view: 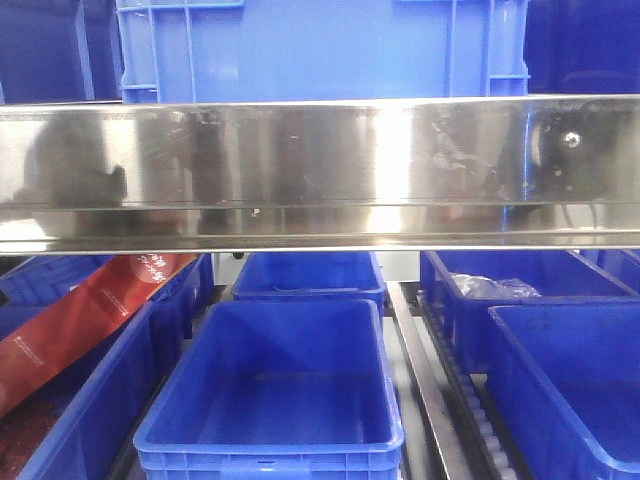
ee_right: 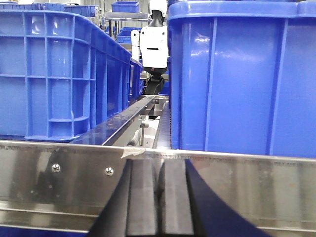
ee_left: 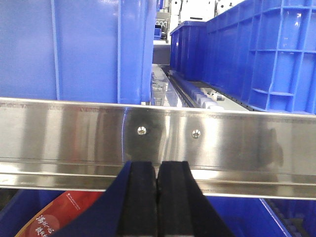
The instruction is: Place valve from conveyor to right shelf box
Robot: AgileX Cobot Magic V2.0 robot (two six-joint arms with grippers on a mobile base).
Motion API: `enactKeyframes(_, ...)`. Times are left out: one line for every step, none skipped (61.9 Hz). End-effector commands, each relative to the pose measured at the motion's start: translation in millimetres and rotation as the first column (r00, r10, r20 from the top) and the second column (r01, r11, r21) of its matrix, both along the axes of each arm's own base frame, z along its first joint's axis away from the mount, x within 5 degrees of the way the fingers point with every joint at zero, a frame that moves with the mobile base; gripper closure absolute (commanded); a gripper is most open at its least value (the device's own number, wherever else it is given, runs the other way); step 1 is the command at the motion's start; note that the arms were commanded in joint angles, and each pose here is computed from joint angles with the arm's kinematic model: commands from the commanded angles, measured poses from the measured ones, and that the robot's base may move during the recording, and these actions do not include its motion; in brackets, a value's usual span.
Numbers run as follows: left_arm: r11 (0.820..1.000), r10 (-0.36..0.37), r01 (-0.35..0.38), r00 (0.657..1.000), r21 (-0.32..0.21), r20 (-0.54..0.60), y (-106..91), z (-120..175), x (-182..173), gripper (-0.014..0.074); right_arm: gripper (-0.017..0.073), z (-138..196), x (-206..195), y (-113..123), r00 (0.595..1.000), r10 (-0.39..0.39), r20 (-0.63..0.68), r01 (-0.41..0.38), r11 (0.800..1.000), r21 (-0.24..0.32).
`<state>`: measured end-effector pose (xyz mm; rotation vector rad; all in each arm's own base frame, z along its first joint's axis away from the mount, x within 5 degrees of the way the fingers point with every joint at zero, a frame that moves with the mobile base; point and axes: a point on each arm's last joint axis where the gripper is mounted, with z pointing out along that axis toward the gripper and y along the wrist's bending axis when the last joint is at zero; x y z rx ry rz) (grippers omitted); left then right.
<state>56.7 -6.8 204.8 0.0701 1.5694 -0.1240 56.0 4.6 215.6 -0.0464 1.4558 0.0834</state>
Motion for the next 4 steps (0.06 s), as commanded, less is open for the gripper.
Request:
enactKeyframes(1.000,0.000,0.001,1.000,-0.011,0.021,0.0,2.6,-0.6,0.0705,0.0728,2.4,-0.6,-0.5,1.000,-0.008,0.025,0.008,1.000,0.003)
enactKeyframes(1.000,0.000,0.001,1.000,-0.011,0.021,0.0,2.6,-0.6,0.0705,0.0728,2.4,-0.6,-0.5,1.000,-0.008,0.025,0.008,1.000,0.003)
enactKeyframes(1.000,0.000,0.001,1.000,-0.011,0.021,0.0,2.6,-0.6,0.0705,0.0728,2.4,-0.6,-0.5,1.000,-0.008,0.025,0.008,1.000,0.003)
enactKeyframes(1.000,0.000,0.001,1.000,-0.011,0.021,0.0,2.6,-0.6,0.0705,0.0728,2.4,-0.6,-0.5,1.000,-0.008,0.025,0.008,1.000,0.003)
